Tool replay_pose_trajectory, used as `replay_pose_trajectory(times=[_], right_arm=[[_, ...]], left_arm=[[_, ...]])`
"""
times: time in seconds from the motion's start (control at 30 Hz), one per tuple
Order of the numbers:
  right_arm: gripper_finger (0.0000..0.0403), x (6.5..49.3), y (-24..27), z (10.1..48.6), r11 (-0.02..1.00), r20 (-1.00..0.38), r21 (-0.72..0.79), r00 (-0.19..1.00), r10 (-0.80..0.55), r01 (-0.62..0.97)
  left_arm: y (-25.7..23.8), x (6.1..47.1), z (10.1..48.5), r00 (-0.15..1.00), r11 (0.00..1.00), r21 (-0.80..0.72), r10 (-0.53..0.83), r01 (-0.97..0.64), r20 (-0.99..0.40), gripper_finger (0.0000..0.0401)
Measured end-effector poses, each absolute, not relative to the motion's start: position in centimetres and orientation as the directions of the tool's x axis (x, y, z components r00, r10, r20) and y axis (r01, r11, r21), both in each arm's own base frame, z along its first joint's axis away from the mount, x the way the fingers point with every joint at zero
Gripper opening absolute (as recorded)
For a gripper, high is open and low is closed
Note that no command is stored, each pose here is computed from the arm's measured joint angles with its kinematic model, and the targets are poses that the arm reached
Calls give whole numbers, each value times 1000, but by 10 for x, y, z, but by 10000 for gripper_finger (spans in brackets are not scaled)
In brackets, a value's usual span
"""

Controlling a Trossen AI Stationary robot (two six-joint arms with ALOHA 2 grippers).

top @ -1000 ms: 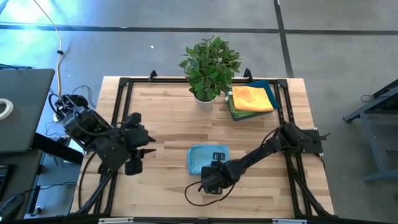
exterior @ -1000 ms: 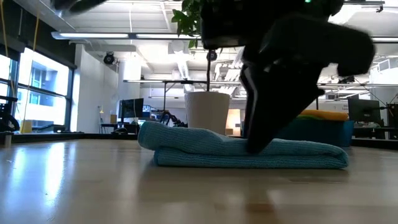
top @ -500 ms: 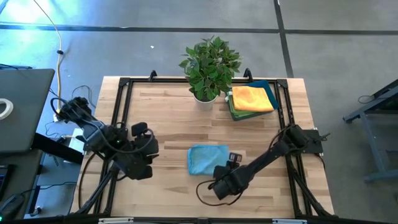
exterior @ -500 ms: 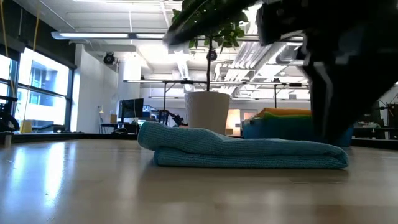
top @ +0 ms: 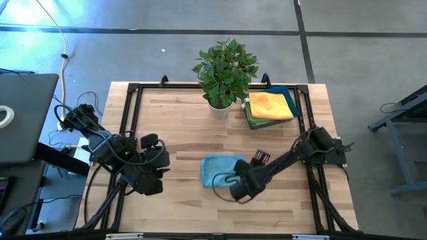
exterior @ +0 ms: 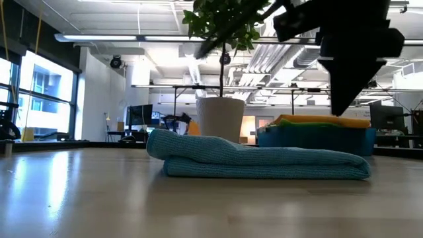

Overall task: Sort microfiber towel by color & place in baskets
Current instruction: Stack the blue towel on top of the orange towel into the blue bin

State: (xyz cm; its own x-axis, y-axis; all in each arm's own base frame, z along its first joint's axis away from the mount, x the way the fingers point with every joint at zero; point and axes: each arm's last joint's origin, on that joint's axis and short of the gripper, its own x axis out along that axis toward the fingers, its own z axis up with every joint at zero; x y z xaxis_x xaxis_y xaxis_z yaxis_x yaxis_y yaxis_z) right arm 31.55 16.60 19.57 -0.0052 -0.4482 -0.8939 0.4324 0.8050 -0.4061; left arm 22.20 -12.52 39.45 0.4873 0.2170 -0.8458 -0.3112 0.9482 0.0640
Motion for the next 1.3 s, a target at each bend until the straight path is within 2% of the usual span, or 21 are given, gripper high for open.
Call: replay_pose_trajectory(times=[0.1,0.2,0.37,0.47,0.57,0.67,0.77,0.87,1.03,1.3], right_arm=[[149,307,151,212,772,-888,-440,-92,-451,460],[149,296,136,234,738,-874,-466,-124,-470,488],[149,283,114,268,722,-871,-394,22,-492,569],[149,261,97,271,687,-876,-348,40,-481,638],[149,235,82,267,624,-899,-214,99,-427,751],[149,222,78,255,564,-908,102,308,-285,820],[149,218,81,241,481,-823,404,538,-181,778],[149,222,84,221,398,-731,578,669,-134,712],[155,234,94,191,333,-653,692,752,-87,640],[213,256,106,173,354,-721,645,693,-12,677]], left_arm=[[-126,222,394,483,951,56,205,-305,-852,133],[-127,221,394,483,953,53,199,-299,-853,133],[-131,218,394,486,958,54,190,-280,-853,133],[-133,217,395,488,961,53,185,-272,-853,133],[-135,216,395,490,961,49,183,-273,-853,133],[-135,215,395,490,960,48,183,-276,-852,133],[-136,215,395,491,960,47,183,-276,-852,133],[-135,216,395,495,957,48,191,-287,-848,133],[-135,216,395,497,954,47,196,-296,-845,133],[-135,216,395,496,950,38,197,-311,-846,133]])
